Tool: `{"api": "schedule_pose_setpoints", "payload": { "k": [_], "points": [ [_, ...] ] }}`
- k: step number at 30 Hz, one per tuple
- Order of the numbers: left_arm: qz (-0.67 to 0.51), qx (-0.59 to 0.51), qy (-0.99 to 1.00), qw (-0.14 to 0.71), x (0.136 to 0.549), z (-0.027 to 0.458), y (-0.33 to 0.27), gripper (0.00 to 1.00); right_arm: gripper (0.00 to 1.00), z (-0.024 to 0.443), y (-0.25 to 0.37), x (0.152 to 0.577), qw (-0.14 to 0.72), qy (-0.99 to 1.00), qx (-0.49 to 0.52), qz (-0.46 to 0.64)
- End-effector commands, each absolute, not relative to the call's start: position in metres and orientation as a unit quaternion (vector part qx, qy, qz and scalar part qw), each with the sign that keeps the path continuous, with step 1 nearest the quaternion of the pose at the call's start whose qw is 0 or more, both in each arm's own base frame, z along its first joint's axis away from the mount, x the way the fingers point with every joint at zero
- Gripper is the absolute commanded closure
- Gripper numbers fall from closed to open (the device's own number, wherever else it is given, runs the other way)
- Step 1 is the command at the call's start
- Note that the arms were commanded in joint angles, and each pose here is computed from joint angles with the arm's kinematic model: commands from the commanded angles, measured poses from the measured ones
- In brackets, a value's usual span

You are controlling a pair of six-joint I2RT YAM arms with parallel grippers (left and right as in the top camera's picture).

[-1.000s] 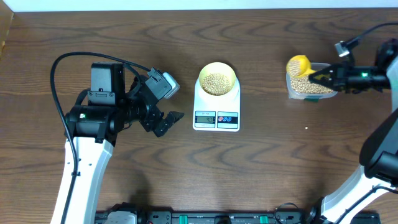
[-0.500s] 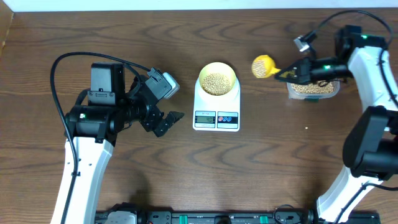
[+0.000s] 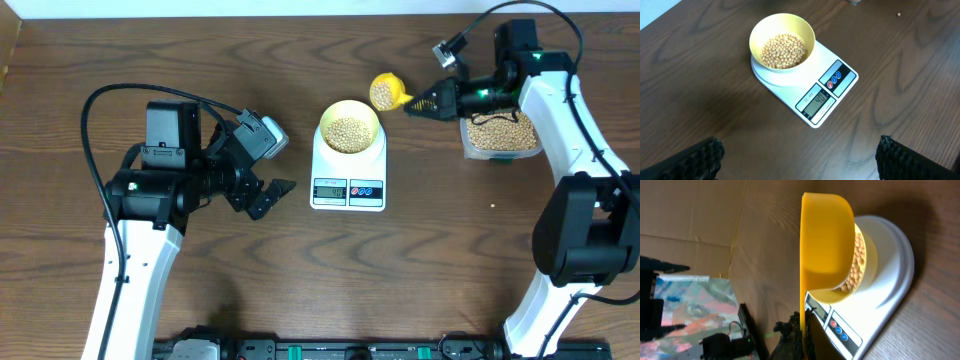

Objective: Scoop item into bowl and weigh 50g on scale
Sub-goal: 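Lift the filled scoop and carry it left over the yellow bowl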

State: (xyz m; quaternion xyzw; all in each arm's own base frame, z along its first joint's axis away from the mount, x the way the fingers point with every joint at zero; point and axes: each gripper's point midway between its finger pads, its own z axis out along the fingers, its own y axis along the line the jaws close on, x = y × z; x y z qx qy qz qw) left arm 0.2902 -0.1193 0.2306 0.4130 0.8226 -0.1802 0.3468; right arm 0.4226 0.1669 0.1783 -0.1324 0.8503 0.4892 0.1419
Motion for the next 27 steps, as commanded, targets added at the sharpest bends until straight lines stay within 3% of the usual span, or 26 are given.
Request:
{"api": "schedule_pose_setpoints", "payload": {
  "k": [1,27],
  "points": [
    [-0.183,0.408,0.822,0.353,0.292,0.237,-0.119,0.01,0.99,0.184,0.179,0.429,0.134,0.85,-0.116,0.497],
    [-0.183,0.408,0.822,0.353,0.292,0.237,-0.119,0.01,0.99,0.144,0.224,0.408,0.108,0.906,-0.174,0.37]
  ]
}}
